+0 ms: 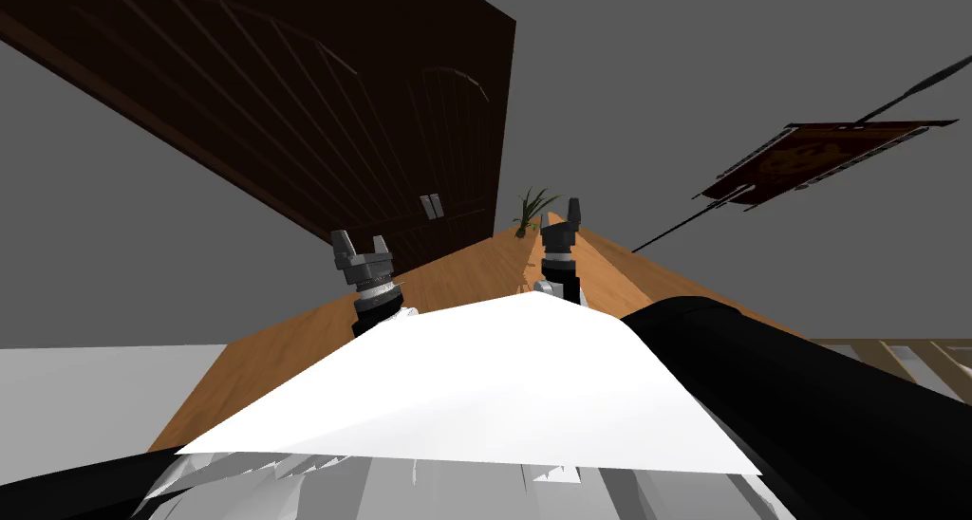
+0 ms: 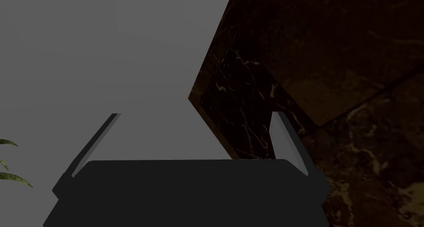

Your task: Pull the door open

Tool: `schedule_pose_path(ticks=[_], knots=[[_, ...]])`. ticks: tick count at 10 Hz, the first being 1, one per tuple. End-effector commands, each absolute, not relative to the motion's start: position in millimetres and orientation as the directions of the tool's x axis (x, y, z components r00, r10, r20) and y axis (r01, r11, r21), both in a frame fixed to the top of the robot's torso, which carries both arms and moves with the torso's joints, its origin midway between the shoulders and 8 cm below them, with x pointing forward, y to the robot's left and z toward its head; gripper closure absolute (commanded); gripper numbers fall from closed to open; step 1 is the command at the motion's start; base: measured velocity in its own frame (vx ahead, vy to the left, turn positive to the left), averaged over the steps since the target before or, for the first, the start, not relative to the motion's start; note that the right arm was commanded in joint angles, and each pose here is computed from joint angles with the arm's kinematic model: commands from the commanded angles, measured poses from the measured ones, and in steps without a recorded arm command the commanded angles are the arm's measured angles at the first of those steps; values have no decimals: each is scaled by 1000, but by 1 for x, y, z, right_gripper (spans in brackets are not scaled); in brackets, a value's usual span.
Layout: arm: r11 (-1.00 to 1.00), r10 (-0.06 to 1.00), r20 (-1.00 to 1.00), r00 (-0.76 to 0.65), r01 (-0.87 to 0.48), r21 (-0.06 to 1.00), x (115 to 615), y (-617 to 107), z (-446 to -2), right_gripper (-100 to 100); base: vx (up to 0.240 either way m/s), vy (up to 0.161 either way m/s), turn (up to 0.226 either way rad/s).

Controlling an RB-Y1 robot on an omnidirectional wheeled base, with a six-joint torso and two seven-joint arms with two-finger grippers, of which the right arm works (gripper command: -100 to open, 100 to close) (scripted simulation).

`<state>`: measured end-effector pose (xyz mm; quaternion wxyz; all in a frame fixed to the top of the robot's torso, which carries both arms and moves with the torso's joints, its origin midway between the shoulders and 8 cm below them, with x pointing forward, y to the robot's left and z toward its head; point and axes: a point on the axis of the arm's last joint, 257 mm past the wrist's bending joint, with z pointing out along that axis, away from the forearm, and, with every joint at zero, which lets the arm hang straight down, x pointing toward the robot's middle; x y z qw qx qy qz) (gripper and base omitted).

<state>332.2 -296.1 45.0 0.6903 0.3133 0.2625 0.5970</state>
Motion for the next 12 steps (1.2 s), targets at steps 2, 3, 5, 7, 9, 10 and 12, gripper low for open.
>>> schedule_pose_path(ticks=[2,3,5,7,9,10,12], knots=[[89,990,-1,138,-636,766,345,-295,30,-100,79,37,64],[88,991,-5,133,-626,775,350,-295,24,-100,129,68,67],[86,992,-16,122,-599,796,363,-294,8,-100,156,53,70],[85,993,-21,116,-582,809,371,-294,-3,-100,119,37,60],[83,994,-28,107,-555,827,383,-293,-19,-100,107,49,77],[83,994,-31,104,-545,834,388,-293,-24,-100,124,34,49],[82,995,-35,97,-525,847,397,-293,-36,-100,98,40,58]])
